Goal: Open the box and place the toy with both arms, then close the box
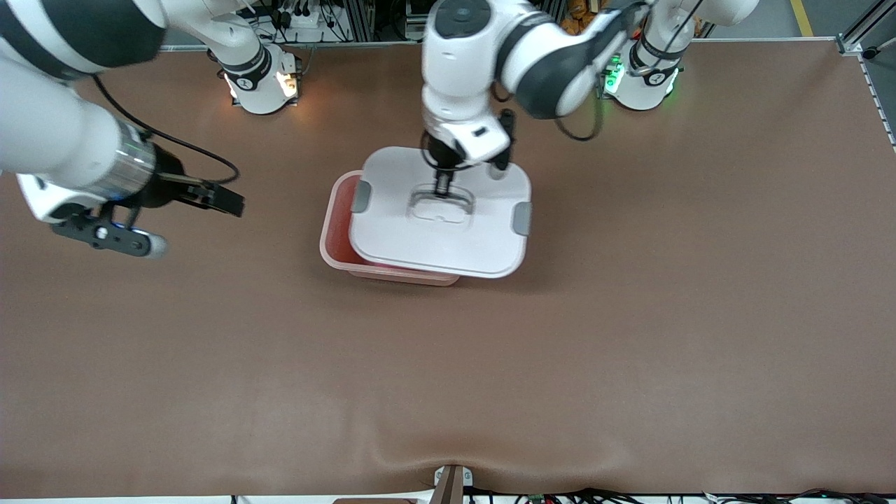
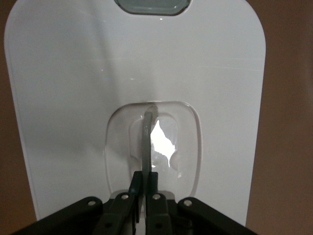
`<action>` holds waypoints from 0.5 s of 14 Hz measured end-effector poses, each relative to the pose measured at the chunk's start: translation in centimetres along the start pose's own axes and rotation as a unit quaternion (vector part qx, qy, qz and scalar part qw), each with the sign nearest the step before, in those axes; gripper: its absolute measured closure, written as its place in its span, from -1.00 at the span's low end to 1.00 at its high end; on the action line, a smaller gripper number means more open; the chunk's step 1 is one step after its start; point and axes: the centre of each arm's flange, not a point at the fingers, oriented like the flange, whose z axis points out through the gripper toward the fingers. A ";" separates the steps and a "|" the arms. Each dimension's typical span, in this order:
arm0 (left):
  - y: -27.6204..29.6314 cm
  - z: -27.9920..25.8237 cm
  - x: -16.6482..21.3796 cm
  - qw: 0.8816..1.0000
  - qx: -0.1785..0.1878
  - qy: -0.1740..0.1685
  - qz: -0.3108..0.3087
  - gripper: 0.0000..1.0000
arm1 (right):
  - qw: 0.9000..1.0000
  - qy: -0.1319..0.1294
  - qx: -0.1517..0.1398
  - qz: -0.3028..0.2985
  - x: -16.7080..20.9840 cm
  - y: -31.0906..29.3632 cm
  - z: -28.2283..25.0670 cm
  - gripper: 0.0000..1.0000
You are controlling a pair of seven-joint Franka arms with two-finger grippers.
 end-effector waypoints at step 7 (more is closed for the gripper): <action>0.8 2.8 -4.3 0.997 -0.030 -0.029 0.071 0.87 | 0.999 -0.002 -0.002 -0.051 -0.5 7.3 -2.5 -1.00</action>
